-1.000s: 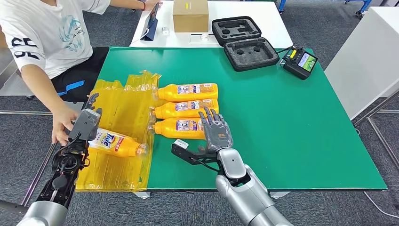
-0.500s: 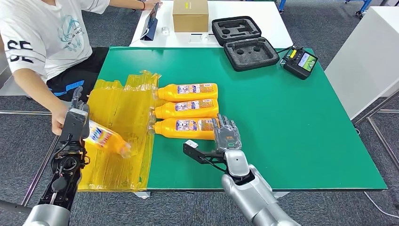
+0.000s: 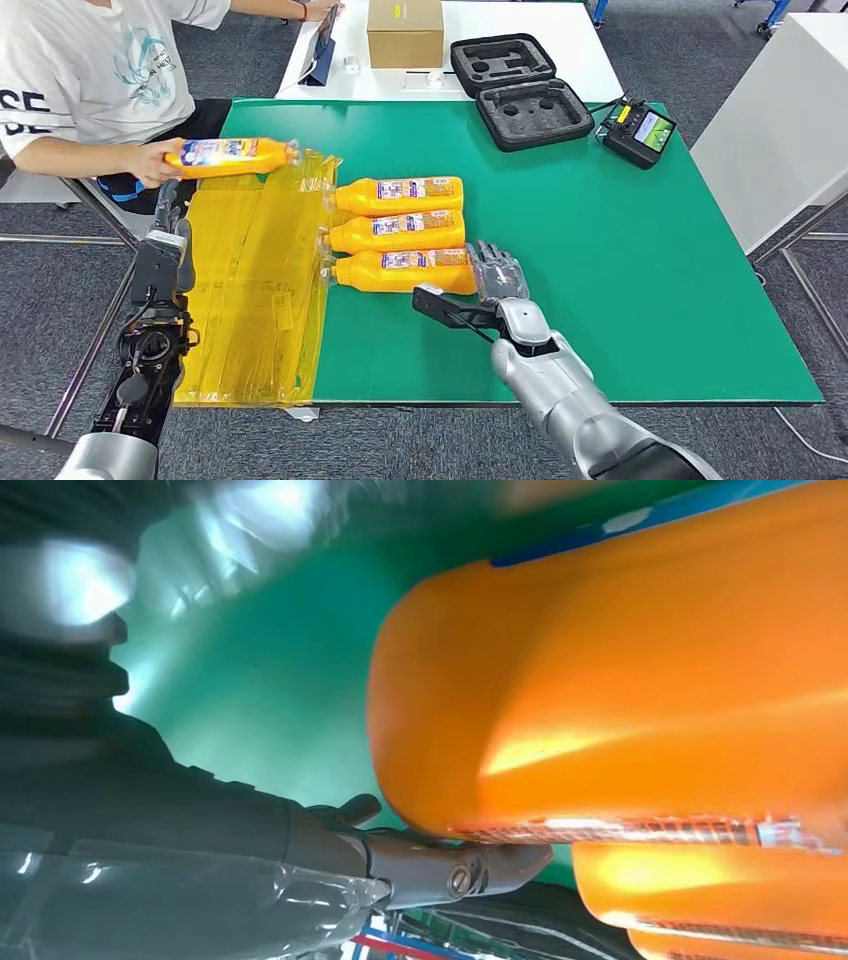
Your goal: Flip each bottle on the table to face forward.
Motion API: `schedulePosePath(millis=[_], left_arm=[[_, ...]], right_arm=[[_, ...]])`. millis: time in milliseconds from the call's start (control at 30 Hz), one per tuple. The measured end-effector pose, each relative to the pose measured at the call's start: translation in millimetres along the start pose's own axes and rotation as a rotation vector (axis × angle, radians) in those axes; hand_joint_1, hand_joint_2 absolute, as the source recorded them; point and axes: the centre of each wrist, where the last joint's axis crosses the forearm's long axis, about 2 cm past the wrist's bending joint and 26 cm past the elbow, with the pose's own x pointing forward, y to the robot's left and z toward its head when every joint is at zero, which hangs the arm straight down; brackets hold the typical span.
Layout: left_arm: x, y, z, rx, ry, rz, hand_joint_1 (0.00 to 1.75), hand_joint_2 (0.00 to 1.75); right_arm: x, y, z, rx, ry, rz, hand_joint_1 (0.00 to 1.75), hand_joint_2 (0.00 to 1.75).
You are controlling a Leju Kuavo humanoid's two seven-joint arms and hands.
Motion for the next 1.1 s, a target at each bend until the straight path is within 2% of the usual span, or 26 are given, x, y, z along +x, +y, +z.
schedulePosePath(millis=[467, 767, 1100], left_arm=[[-1.3, -6.7, -1.1, 0.007, 0.008, 0.028, 0.00, 0.00], [-4.4, -7.7, 0.9, 0.015, 0.022, 0.044, 0.00, 0.00], [-7.4, -7.3, 3.3, 0.017, 0.037, 0.047, 0.00, 0.00]], right_arm=[[20.2, -14.0, -11.7, -0.035, -0.094, -0.003, 0.00, 1.75], [44.3, -15.8, -13.6, 0.046, -0.184, -0.074, 0.00, 1.75], [47.7, -9.8, -11.7, 0.110, -0.190, -0.102, 0.00, 1.75]])
